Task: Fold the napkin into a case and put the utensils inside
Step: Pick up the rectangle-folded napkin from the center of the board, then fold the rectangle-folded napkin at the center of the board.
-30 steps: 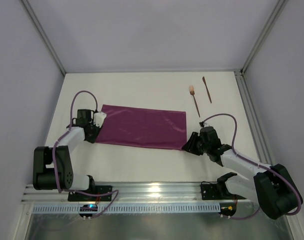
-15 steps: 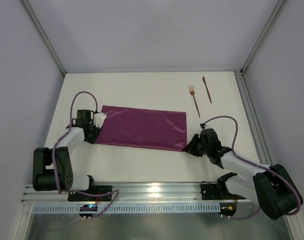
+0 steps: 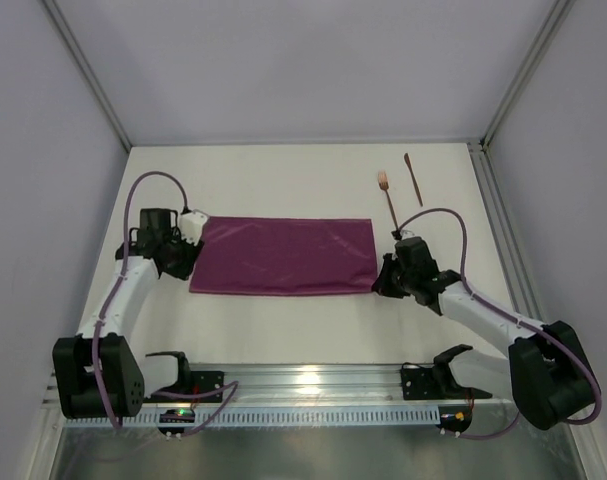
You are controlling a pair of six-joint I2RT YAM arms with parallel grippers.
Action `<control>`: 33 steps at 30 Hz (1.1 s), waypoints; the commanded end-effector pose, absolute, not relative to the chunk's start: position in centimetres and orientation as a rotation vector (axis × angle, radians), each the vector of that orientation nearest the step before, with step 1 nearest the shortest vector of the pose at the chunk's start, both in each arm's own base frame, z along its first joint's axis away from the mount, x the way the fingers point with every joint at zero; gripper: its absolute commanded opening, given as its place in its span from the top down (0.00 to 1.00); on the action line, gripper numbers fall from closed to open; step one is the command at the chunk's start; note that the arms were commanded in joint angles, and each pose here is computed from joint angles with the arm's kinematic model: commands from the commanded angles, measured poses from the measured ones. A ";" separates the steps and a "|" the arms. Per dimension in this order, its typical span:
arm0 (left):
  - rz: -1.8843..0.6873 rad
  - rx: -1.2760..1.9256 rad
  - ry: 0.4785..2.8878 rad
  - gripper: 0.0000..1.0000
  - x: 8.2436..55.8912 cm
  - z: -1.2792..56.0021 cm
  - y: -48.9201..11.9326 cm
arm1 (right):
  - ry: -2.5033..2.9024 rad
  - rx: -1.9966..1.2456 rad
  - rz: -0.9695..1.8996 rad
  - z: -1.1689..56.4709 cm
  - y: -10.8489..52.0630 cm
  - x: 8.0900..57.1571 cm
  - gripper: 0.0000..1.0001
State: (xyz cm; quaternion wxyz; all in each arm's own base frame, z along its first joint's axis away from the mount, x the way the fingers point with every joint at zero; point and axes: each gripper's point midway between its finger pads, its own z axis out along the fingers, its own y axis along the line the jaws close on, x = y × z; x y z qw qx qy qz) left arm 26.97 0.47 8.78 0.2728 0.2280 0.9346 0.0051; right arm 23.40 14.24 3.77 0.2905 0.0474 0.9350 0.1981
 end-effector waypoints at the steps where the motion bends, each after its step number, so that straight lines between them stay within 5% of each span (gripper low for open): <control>1: 0.005 0.571 2.565 0.60 26.9 8.2 0.6 | 2.527 0.009 0.387 4.7 13.2 24.7 0.96; 7: 0.008 0.514 2.654 0.63 27.7 5.3 1.0 | 2.567 -0.190 0.327 6.3 16.3 27.5 0.96; 17: 0.021 0.454 2.733 0.68 26.9 2.9 1.5 | 2.450 -0.638 0.428 9.8 34.0 31.5 0.96; 33: -0.007 0.441 2.841 0.71 25.2 1.3 2.0 | 2.162 -0.917 0.860 11.3 53.0 28.5 0.96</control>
